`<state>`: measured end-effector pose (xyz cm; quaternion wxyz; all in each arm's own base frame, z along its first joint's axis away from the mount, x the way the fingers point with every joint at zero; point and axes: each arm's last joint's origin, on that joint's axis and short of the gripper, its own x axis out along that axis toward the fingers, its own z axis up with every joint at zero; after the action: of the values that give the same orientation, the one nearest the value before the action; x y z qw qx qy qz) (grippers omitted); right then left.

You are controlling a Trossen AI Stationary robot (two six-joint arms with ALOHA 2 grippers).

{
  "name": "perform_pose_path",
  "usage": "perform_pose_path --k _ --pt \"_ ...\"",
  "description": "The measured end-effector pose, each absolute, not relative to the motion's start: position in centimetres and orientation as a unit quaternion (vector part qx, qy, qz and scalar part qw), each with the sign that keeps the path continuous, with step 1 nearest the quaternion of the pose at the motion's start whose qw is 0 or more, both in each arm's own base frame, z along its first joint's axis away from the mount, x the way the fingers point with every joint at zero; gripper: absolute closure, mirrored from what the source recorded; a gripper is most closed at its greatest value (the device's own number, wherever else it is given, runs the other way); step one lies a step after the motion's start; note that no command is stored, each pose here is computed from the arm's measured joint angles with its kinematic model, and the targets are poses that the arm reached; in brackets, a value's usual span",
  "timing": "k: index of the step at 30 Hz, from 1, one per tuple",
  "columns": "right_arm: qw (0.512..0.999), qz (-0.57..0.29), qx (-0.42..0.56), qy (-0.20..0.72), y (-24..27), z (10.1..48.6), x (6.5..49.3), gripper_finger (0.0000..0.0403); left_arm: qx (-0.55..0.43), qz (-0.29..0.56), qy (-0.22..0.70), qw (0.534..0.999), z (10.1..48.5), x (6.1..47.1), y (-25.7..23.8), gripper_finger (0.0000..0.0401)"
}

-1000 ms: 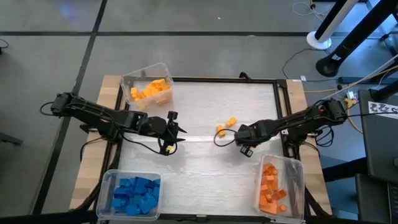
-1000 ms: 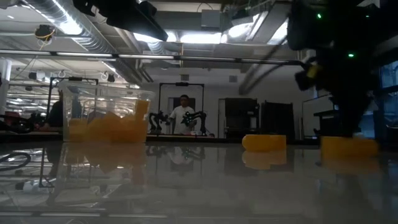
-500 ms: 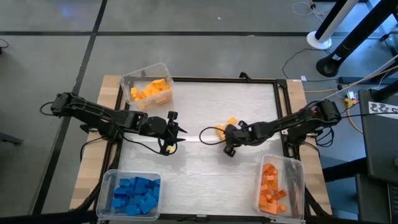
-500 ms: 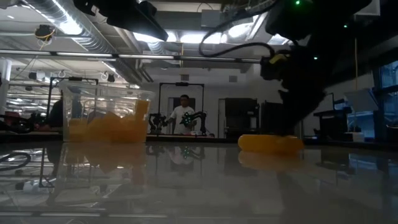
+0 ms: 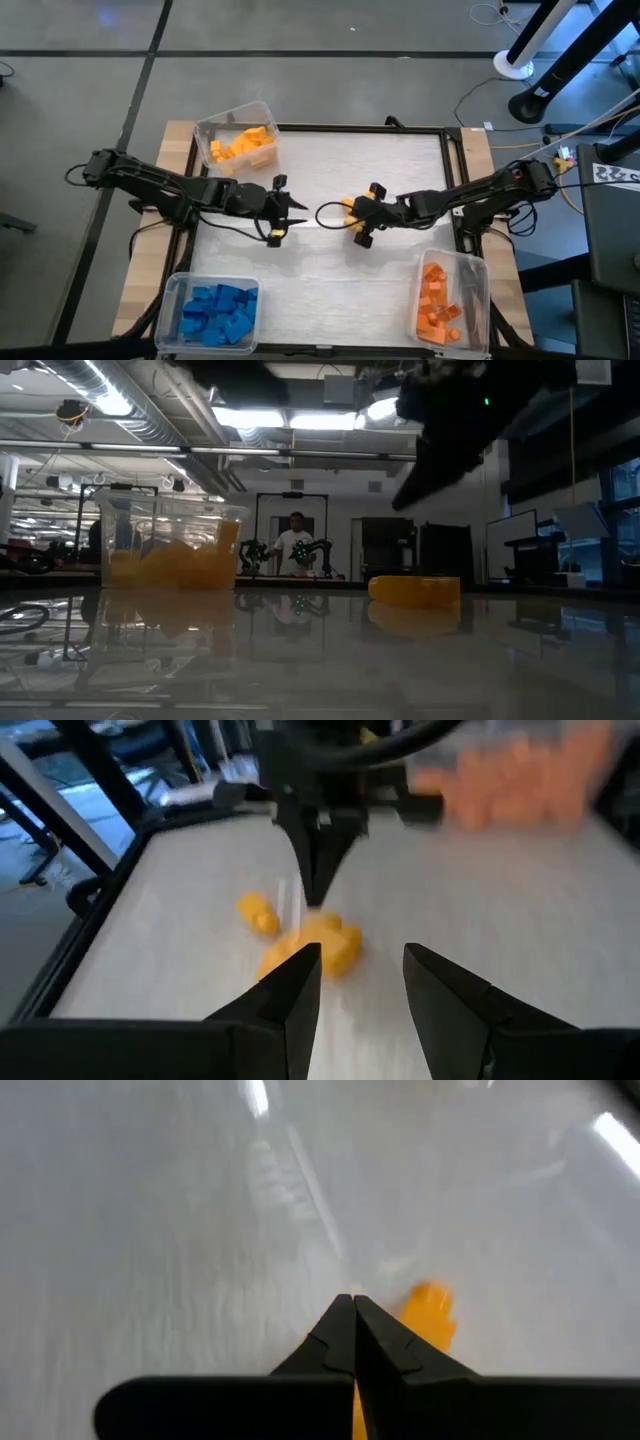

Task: Sort blocks
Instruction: Put the yellow game piece into the top transparent bin

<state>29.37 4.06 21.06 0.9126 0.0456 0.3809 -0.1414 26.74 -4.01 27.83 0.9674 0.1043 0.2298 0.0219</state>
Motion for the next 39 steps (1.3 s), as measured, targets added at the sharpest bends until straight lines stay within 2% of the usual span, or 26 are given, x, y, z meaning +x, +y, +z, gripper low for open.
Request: perform_pose_path --k 5,10,22,28,33,39 --pt "0.918 -0.143 -0.008 0.37 3.8 23.1 28.6 0.0402 0.036 0.04 0.2 0.978 27.4 28.4 -3.4 0.0268" --pt "0.908 -0.167 -0.04 0.382 3.3 24.3 26.9 0.0402 -0.03 0.021 0.227 0.973 24.3 31.0 -2.2 0.0268" --pt "0.884 -0.202 -0.073 0.416 2.6 25.7 24.0 0.0402 -0.134 0.102 0.207 0.964 17.4 35.6 2.4 0.0268" --pt "0.884 -0.203 -0.073 0.415 2.6 25.7 23.9 0.0402 -0.143 0.119 0.227 0.956 15.0 36.3 3.4 0.0268" --pt "0.884 -0.205 -0.074 0.413 2.6 25.7 23.9 0.0402 -0.141 0.098 0.234 0.957 14.6 36.4 3.3 0.0267" --pt "0.885 -0.206 -0.074 0.411 2.6 25.8 23.9 0.0402 -0.148 0.076 0.25 0.954 14.0 37.0 2.8 0.0236"
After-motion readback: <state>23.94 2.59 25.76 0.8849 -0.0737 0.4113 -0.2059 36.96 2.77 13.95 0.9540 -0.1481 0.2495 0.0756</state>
